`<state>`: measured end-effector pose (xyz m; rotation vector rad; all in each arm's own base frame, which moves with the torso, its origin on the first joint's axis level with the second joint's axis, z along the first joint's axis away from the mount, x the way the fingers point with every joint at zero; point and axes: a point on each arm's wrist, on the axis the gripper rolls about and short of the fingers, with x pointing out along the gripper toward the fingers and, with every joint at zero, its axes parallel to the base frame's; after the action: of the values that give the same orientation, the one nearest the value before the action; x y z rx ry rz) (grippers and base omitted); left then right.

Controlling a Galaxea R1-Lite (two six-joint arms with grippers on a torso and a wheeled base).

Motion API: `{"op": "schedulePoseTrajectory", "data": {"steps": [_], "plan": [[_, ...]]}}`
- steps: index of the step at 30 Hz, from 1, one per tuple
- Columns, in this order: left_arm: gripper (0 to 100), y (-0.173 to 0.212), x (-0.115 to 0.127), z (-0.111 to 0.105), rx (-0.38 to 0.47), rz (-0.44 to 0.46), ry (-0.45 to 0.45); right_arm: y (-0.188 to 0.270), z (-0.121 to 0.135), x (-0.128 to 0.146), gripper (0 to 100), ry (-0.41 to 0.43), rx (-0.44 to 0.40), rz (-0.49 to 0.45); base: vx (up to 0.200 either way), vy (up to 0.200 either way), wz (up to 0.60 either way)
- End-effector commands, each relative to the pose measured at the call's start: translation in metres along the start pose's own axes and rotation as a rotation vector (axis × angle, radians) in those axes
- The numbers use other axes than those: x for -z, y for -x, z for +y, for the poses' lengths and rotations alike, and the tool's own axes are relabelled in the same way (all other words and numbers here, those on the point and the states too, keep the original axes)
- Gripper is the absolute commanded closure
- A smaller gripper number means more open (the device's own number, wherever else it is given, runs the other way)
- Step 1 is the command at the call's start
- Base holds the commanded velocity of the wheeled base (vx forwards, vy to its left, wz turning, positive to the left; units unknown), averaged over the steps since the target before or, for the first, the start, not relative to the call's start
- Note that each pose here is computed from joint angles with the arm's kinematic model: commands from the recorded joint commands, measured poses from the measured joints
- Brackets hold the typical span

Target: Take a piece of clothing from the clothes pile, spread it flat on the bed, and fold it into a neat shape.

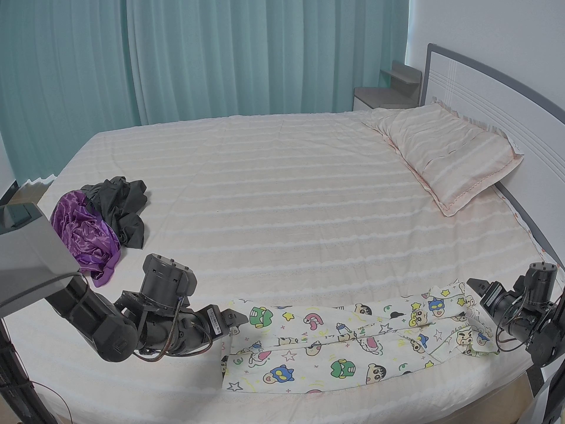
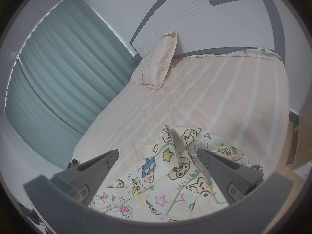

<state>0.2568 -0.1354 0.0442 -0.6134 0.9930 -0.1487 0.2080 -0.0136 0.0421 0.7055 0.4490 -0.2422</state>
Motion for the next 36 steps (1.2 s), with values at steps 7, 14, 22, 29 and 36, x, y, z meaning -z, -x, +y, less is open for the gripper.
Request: {"op": "schedulePoseTrajectory", "data": {"steps": [7, 14, 22, 29, 36], "plan": [[0, -0.014, 0.002, 0.017, -0.064, 0.03, 0.019, 0.004, 0.0, 0.002, 0, -0.038, -0.012, 0.016, 0.0, 0.0, 0.0], [0, -0.049, 0.007, 0.025, -0.126, 0.065, -0.09, 0.005, 0.001, 0.002, 0, -0.038, -0.017, 0.01, 0.0, 0.0, 0.0], [0, -0.075, 0.021, 0.019, -0.13, 0.022, -0.224, 0.005, 0.0, 0.001, 0, -0.04, -0.01, 0.009, 0.0, 0.0, 0.0], [0, -0.081, 0.025, 0.011, -0.133, 0.023, -0.274, 0.006, 0.001, 0.0, 0, -0.041, -0.014, 0.002, 0.0, 0.0, 0.0], [0, -0.088, 0.029, 0.002, -0.154, 0.037, -0.317, 0.005, 0.001, 0.003, 0, -0.036, -0.015, 0.018, 0.0, 0.0, 0.0]]}}
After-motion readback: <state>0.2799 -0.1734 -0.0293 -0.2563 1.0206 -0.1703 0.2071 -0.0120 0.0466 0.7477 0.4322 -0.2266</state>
